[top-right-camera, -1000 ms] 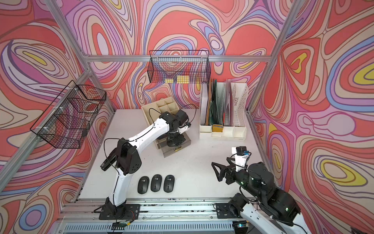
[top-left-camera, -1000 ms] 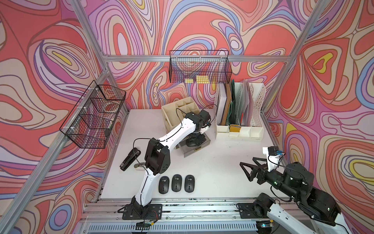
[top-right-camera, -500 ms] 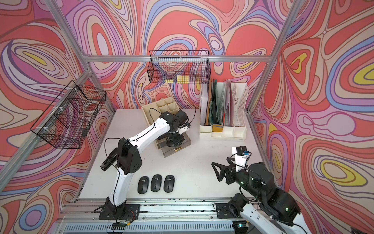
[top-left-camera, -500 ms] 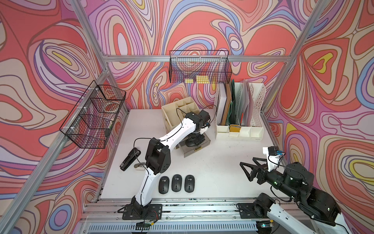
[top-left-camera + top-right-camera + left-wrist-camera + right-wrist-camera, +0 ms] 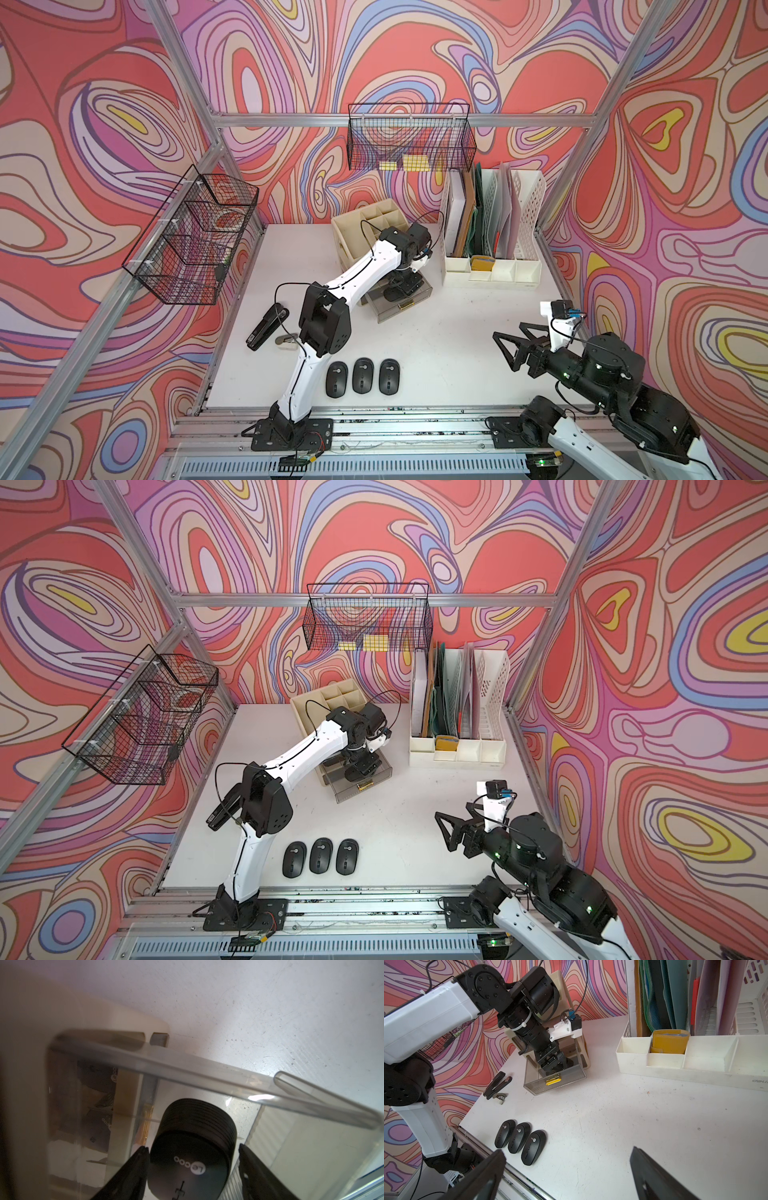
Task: Take the mice out of the drawer
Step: Pick up the mouse from the drawer.
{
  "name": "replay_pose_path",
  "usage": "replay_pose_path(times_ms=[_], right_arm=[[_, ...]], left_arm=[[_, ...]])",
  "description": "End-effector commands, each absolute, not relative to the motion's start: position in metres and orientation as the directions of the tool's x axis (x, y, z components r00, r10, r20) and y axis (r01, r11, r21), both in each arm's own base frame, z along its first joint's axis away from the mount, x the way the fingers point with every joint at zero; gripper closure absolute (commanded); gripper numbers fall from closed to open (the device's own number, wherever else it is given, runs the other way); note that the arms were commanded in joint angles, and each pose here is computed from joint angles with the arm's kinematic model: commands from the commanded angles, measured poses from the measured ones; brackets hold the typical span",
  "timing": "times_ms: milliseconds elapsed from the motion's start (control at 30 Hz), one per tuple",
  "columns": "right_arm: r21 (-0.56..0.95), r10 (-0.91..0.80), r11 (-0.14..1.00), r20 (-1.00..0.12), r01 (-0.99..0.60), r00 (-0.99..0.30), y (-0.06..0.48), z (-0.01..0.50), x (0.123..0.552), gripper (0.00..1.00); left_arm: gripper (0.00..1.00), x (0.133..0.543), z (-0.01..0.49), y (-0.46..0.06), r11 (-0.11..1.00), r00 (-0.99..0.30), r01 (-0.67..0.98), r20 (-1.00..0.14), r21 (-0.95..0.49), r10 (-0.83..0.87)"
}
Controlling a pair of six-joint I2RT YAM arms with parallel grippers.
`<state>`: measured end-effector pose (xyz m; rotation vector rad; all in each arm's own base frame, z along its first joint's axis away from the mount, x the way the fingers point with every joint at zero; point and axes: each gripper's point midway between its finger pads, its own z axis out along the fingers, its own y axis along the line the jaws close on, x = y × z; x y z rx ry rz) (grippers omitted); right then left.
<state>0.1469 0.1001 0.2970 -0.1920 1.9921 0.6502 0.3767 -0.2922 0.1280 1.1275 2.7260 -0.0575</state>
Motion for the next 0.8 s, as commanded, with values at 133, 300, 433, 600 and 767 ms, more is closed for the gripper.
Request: replay_pose_path(times_ms=[133, 300, 433, 600, 767], right_arm=[[0.363, 0.14, 0.847, -0.857, -0.389, -0.496, 0.099, 0.297, 0.147, 0.02], [0.361, 0.134, 0.848, -0.855, -0.389, -0.501, 0.1, 0.295, 0.148, 0.02], [0.361, 0.134, 0.848, -0.854, -0.388, -0.503, 0.1, 0.295, 0.148, 0.02], [0.361, 0.135, 0.849, -0.854, -0.386, -0.502, 0.1, 0.295, 0.149, 0.02], [0.361, 0.136, 0.848, -0.855, -0.387, -0.5, 0.1, 0.295, 0.148, 0.02]], left_arm=[[0.19, 0.369, 0.09, -0.276, 0.696, -0.693, 0.716, -0.075, 0.047, 0.717], [0.17, 0.372, 0.087, -0.276, 0.703, -0.699, 0.709, -0.078, 0.054, 0.711], [0.17, 0.374, 0.09, -0.281, 0.711, -0.705, 0.702, -0.102, 0.045, 0.702], [0.26, 0.378, 0.089, -0.282, 0.722, -0.714, 0.69, -0.112, 0.05, 0.691], [0.36, 0.379, 0.091, -0.287, 0.735, -0.725, 0.678, -0.137, 0.035, 0.675]])
